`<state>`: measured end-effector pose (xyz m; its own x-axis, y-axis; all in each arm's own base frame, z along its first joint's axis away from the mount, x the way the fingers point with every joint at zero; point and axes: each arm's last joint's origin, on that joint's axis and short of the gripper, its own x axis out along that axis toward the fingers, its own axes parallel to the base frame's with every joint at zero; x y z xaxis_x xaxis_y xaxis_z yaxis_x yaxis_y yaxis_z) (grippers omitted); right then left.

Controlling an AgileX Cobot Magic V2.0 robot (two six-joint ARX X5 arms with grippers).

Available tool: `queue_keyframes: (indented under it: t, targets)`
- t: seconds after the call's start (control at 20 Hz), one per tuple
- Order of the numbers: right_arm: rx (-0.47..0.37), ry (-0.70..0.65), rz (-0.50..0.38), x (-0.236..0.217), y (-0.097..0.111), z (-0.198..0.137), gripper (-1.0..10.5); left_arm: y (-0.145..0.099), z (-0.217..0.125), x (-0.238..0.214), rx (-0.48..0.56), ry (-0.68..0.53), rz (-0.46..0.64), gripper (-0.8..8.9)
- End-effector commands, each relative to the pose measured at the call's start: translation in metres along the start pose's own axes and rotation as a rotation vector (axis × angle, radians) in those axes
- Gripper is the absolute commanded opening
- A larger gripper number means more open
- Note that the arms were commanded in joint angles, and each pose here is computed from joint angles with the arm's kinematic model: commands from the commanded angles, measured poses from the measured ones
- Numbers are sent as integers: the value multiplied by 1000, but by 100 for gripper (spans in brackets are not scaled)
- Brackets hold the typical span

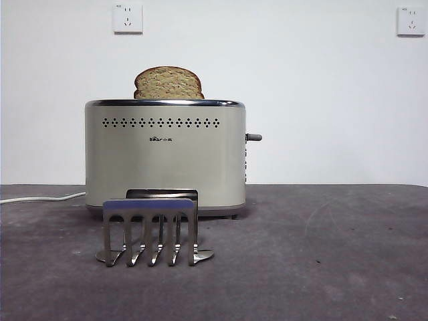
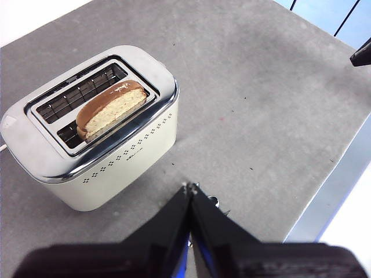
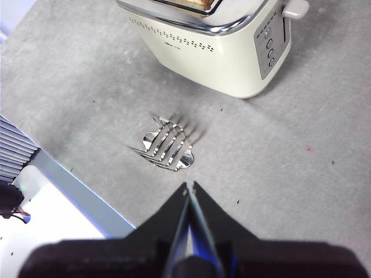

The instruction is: Pick up a slice of bread from the rack,put the bread on the toaster,press the button

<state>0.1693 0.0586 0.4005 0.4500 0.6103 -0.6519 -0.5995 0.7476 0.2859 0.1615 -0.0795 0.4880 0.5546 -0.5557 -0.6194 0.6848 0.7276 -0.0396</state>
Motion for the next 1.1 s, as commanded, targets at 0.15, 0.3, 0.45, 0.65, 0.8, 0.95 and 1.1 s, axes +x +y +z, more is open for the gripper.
queue_keyframes:
  t: [0.15,0.3,0.45,0.65,0.8,0.95,1.1]
  targets:
    - [-9,0,-2,0,0,-1,1,-1,-5,1,-18,44,-8,-3]
    - [-9,0,-2,0,0,-1,1,-1,-5,1,-18,44,-8,-3]
    - [-9,0,-2,0,0,-1,1,-1,-5,1,-18,44,-8,-3]
    - [-9,0,-2,0,0,-1,1,1,-6,-7,20,8,21,-3]
    - [-9,0,-2,0,0,-1,1,6,1,-36,85,-220,139,-3]
    - [-9,0,-2,0,0,-1,1,2,-1,-77,130,-457,289,-3]
    - [-9,0,-2,0,0,-1,1,-2,-20,-97,164,-612,434,-3]
